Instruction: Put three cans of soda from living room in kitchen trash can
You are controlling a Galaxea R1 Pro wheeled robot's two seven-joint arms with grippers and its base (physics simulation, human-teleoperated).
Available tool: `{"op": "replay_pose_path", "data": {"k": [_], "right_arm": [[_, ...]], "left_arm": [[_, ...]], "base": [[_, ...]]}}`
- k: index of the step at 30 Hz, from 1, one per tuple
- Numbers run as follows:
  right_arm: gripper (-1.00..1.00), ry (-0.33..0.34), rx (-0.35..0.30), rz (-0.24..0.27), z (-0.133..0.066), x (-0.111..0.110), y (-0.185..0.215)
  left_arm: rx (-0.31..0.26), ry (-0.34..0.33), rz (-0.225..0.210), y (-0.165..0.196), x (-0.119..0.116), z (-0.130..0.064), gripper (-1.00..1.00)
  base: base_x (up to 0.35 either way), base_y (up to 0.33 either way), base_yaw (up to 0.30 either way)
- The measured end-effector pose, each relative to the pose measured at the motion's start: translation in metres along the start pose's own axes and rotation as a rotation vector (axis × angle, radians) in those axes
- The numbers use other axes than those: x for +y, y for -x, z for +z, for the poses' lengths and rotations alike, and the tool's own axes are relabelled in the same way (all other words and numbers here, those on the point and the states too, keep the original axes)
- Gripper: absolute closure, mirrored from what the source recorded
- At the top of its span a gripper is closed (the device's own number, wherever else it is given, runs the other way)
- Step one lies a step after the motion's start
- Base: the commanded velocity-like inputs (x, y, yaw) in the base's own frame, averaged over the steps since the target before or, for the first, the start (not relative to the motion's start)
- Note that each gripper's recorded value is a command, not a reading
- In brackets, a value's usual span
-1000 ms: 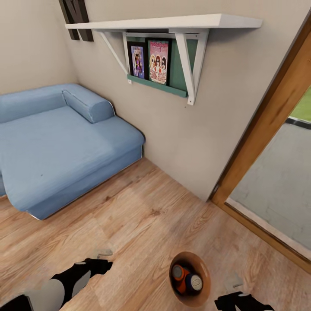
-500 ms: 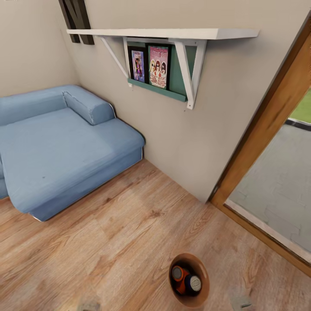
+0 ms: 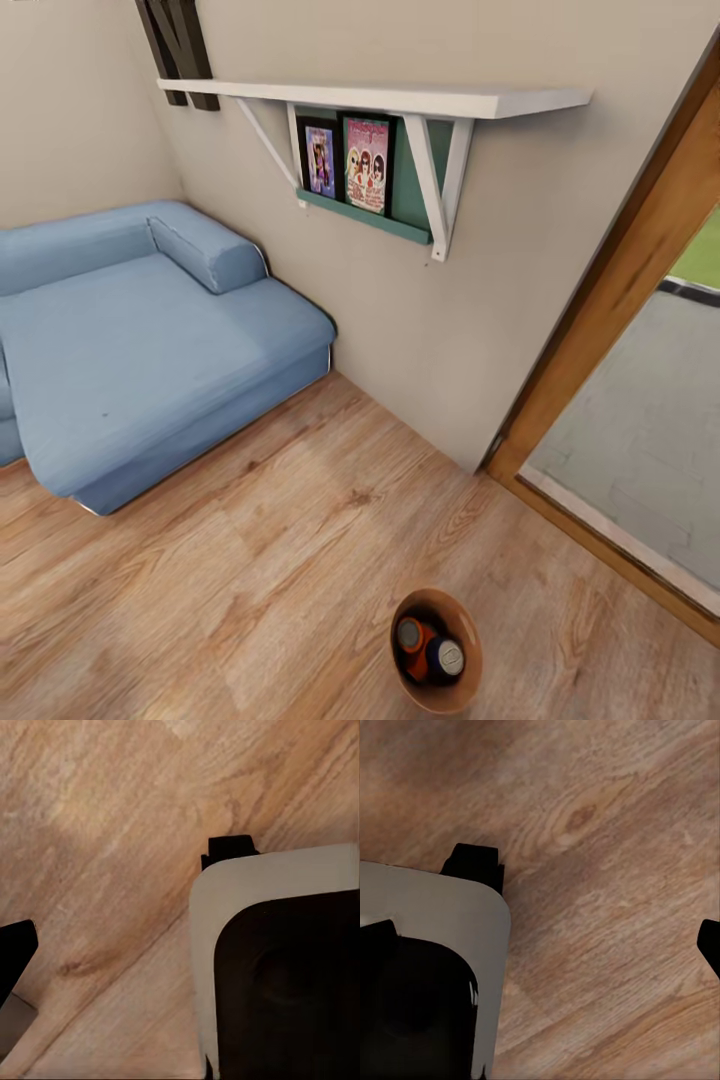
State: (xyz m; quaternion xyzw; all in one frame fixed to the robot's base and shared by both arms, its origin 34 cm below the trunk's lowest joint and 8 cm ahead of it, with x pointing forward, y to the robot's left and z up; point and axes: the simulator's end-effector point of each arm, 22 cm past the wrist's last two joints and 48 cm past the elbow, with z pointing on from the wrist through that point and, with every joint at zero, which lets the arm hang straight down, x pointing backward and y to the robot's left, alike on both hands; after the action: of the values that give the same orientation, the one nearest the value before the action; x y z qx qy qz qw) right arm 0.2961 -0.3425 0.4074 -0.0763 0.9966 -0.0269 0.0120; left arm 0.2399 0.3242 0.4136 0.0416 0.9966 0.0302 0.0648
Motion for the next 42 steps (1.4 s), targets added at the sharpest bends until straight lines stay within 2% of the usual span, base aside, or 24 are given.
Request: {"op": "replay_pose_path", "data": {"k": [7,17,24,28,32,39,42], "right_arm": [[-1.0,0.023,-0.073,-0.018,-0.016,0.014,-0.03],[-1.0,0.032,-0.06,-0.021,-0.037,0.019,-0.059],[-1.0,0.031,-0.034,-0.022,-0.05,0.015,-0.079],[-1.0,0.045,-0.016,-0.019,-0.058,0.02,-0.089],[-1.0,0.068,0.027,-0.017,-0.069,0.031,-0.119],[-1.0,0.081,0.073,-0.014,-0.086,0.038,-0.151],[-1.0,0.097,0.103,-0.011,-0.096,0.048,-0.171]], "left_arm": [[-0.005,0.008,0.005,-0.019,0.005,-0.019,-1.0],[0.033,0.022,0.013,-0.044,0.013,-0.042,-1.0],[0.083,0.023,0.013,-0.081,0.014,-0.065,-1.0],[0.074,0.024,0.011,-0.084,0.014,-0.073,-1.0],[0.068,0.022,0.012,-0.09,0.013,-0.083,-1.0],[0.069,0.022,0.013,-0.093,0.014,-0.095,-1.0],[0.08,0.026,0.015,-0.099,0.016,-0.102,-1.0]], "base": [[0.0,0.0,0.0],[0.0,0.0,0.0],[0.0,0.0,0.0],[0.0,0.0,0.0],[0.0,0.0,0.0],[0.0,0.0,0.0],[0.0,0.0,0.0]]}}
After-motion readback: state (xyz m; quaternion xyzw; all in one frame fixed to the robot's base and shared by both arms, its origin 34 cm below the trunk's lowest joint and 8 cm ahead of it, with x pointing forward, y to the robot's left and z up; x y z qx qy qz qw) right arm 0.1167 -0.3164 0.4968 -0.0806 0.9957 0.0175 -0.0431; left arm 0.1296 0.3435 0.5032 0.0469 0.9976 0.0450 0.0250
